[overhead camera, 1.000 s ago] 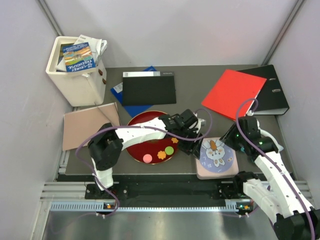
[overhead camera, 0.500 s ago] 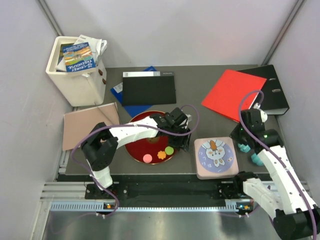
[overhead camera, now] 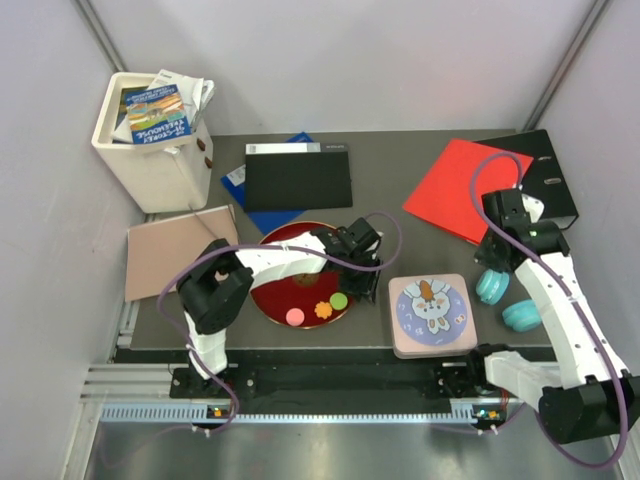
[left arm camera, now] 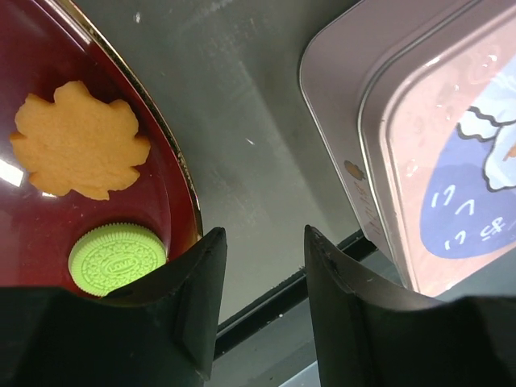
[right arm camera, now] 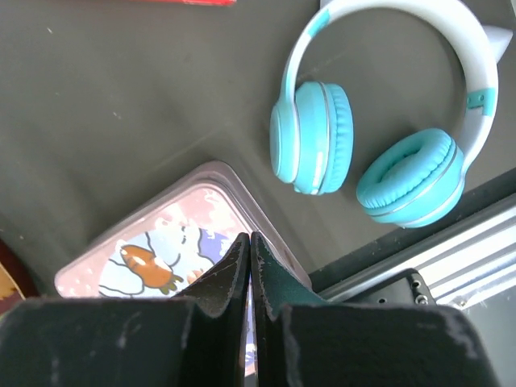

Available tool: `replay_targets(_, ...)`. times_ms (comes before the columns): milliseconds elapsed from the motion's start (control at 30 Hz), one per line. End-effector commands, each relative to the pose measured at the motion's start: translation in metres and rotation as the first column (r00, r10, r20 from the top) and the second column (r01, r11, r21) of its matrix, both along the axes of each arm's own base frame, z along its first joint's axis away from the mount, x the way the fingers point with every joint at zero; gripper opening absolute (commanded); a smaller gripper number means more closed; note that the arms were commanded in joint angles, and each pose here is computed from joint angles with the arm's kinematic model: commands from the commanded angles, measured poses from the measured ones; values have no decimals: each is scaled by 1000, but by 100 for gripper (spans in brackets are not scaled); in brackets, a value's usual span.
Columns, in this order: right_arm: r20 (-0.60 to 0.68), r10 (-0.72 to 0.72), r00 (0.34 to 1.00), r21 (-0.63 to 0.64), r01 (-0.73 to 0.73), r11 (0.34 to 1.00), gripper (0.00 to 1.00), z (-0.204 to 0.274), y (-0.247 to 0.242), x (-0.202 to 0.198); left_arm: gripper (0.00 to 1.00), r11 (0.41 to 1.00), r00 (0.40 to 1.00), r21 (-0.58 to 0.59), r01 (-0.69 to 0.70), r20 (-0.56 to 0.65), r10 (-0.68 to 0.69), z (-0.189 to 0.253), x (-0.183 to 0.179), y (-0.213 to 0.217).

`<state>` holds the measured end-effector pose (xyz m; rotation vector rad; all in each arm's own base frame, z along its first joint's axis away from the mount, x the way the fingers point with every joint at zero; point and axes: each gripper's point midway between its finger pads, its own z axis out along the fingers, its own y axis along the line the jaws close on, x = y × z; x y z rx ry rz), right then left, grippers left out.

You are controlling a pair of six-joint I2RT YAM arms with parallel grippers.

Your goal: Pack the cookies

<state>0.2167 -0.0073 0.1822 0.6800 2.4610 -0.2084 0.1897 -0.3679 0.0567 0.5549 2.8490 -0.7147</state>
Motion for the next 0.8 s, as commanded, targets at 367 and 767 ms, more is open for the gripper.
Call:
replay_targets(367, -39, 14, 999, 58, -12, 998, 0, -25, 7, -18, 48, 992, 998, -117, 37, -45, -43, 1, 0, -35)
replay_targets(767, -13, 32, 999, 83, -31, 996, 0, -28, 12, -12, 47, 942, 988, -323, 94, -87, -128, 21, -15, -61)
